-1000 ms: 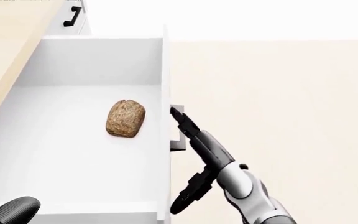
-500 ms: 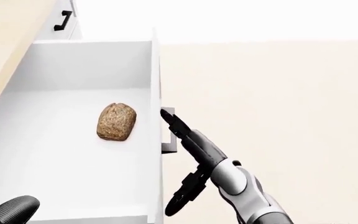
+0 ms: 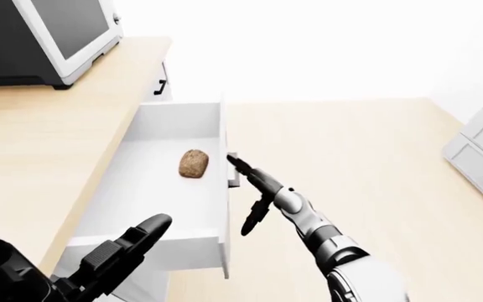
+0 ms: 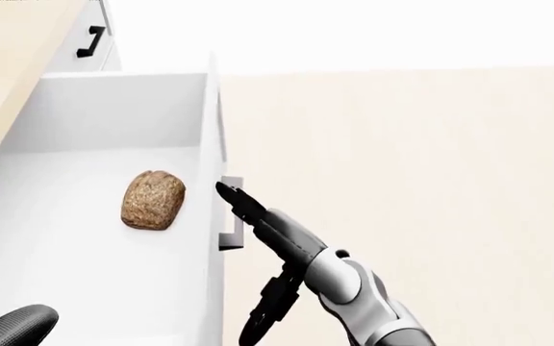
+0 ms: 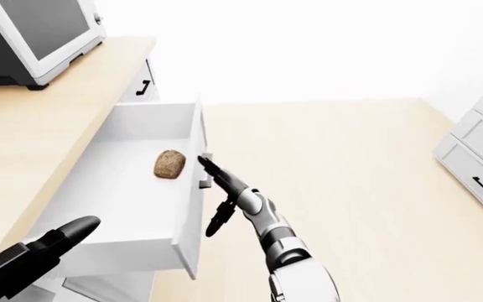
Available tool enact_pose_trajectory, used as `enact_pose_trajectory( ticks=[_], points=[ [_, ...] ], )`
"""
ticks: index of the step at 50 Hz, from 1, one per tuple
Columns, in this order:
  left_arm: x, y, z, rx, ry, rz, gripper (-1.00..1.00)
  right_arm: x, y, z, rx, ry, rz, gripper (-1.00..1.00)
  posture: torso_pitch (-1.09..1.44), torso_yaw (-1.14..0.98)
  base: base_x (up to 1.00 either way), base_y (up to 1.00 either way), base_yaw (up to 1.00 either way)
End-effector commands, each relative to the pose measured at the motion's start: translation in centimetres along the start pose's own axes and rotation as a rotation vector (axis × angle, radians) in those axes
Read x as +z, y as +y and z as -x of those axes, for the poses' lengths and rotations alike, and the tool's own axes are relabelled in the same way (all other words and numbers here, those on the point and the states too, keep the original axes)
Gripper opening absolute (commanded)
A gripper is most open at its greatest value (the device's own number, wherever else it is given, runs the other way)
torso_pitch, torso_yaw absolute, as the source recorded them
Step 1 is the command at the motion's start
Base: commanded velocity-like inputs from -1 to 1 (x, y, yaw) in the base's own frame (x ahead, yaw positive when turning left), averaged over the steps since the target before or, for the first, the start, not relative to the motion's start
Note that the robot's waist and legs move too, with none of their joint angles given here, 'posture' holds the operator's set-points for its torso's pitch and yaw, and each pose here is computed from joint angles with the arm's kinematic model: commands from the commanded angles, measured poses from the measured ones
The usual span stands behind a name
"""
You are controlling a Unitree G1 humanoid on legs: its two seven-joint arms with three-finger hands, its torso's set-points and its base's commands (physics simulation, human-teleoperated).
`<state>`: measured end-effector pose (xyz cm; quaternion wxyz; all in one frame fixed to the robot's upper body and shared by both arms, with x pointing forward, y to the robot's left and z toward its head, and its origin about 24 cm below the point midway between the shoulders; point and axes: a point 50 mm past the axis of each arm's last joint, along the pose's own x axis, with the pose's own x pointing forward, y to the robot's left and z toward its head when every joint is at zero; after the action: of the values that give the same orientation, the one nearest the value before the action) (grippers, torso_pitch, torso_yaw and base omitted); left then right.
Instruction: Close the right drawer.
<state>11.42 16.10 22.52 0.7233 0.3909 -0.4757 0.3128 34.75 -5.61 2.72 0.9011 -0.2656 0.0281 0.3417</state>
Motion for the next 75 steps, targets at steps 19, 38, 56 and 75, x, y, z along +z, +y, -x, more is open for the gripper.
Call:
enact_pose_trajectory(
  ticks=[19, 38, 56, 75],
  points=[
    [0.4, 0.6, -0.3, 0.034, -0.028, 0.007, 1.00, 4.0, 1.2, -1.7, 0.121, -0.123, 0.106, 1.00, 0.00, 0.00, 0.00, 0.00, 0.00],
    [0.4, 0.6, -0.3, 0.034, -0.025, 0.008, 1.00, 5.6, 2.9, -2.6, 0.191, -0.144, 0.139, 1.00, 0.00, 0.00, 0.00, 0.00, 0.00],
    [0.3, 0.6, -0.4, 0.036, -0.024, 0.008, 1.00, 6.1, 3.9, -2.9, 0.251, -0.137, 0.154, 1.00, 0.00, 0.00, 0.00, 0.00, 0.00],
    [0.4, 0.6, -0.3, 0.033, -0.027, 0.010, 1.00, 7.5, -1.6, -2.5, 0.088, -0.175, 0.125, 1.00, 0.00, 0.00, 0.00, 0.00, 0.00]
  ],
)
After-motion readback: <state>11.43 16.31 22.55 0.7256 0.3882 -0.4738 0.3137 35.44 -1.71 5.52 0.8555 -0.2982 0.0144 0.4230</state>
